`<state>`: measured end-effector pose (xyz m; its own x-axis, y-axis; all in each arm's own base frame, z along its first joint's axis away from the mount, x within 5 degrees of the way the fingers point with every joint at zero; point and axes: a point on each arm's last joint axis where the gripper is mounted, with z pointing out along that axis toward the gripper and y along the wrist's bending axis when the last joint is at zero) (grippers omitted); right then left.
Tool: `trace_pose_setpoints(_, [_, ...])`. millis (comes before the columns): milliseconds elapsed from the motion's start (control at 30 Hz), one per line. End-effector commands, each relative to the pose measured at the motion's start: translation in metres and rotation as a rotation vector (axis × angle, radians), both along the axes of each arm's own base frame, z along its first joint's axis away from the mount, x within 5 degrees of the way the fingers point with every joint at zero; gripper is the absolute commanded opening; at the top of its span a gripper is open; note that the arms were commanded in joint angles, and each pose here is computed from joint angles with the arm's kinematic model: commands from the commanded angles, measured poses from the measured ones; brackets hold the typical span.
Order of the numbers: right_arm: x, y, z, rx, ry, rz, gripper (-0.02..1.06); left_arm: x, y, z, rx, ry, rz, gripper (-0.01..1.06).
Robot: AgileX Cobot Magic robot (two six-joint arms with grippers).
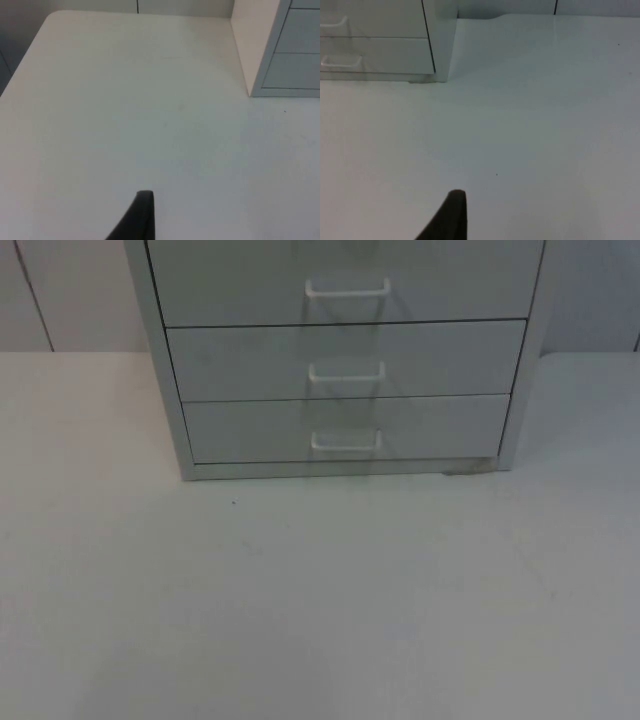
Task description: Open the drawer with the left hand, place the block into the drawer with the right hand, then close the drawer with the left hand.
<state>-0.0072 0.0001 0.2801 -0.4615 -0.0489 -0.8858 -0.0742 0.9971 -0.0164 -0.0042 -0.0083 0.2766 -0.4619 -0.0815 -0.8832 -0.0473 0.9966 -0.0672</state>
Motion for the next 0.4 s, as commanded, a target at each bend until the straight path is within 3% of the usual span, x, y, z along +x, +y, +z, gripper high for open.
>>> trace_pose_setpoints(0, [-0.0001,-0.0001,0.0,-0.009,-0.008,-0.002,1.05,0.0001,0.0004,-0.0014,-0.004,0.003,0.003,1.05])
trace_pose_setpoints(367, [-0.0001,-0.0001,0.0,-0.009,-0.008,-0.002,1.05,-0.0005,0.0011,-0.0014,0.0,0.003,-0.071,1.05])
